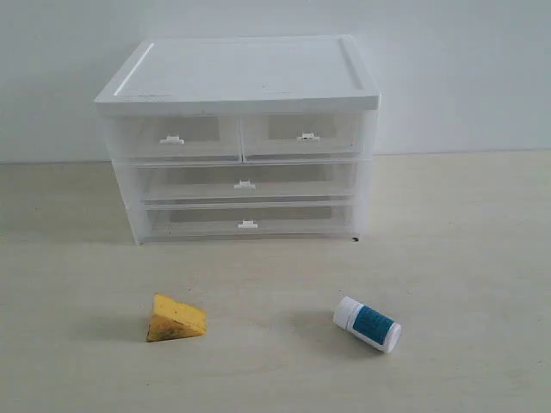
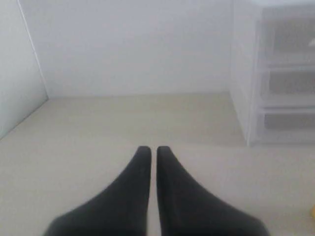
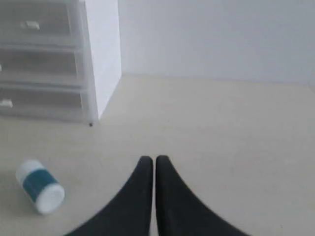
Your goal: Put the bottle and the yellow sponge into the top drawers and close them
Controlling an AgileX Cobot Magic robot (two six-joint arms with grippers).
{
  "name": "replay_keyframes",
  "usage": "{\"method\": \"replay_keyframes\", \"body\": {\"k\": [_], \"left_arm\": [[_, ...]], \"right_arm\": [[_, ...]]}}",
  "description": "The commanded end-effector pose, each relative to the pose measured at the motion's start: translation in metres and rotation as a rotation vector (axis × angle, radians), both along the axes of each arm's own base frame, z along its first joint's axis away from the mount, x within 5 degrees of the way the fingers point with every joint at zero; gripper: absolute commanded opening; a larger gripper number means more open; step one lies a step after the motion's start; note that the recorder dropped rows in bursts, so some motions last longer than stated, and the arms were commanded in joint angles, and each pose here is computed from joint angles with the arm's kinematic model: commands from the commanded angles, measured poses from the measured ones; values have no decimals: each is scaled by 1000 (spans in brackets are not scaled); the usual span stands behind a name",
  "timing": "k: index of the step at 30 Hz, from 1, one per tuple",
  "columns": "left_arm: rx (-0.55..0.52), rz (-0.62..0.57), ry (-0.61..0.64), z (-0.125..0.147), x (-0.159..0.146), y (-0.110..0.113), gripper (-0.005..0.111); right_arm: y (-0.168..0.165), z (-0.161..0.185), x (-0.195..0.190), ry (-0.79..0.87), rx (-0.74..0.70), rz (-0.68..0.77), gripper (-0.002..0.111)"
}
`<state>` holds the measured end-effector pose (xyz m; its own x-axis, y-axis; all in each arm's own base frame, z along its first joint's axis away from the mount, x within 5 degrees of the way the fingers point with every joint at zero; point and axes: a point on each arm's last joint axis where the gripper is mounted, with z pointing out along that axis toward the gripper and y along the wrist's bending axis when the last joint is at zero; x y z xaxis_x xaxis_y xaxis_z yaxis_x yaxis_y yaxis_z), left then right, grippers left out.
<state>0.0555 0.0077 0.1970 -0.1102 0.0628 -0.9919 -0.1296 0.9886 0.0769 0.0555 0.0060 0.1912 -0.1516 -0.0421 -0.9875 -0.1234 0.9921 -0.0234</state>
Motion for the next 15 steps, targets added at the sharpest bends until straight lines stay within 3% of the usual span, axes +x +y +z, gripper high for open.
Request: {"method": "replay_keyframes", "body": {"k": [1, 7, 13, 15], "left_arm": [[-118, 2, -168, 13, 0, 0, 4], [-98, 7, -373, 31, -3, 1, 4], [-205, -25, -716, 58, -15, 2, 4], [-287, -65, -850, 67, -22, 2, 4]], "right_arm": [[2, 20, 0, -222, 53, 17, 0], [3, 52, -8, -582, 101, 51, 0], [3, 78, -26, -916, 148, 83, 0], [2, 83, -32, -1001, 188, 99, 0]]}}
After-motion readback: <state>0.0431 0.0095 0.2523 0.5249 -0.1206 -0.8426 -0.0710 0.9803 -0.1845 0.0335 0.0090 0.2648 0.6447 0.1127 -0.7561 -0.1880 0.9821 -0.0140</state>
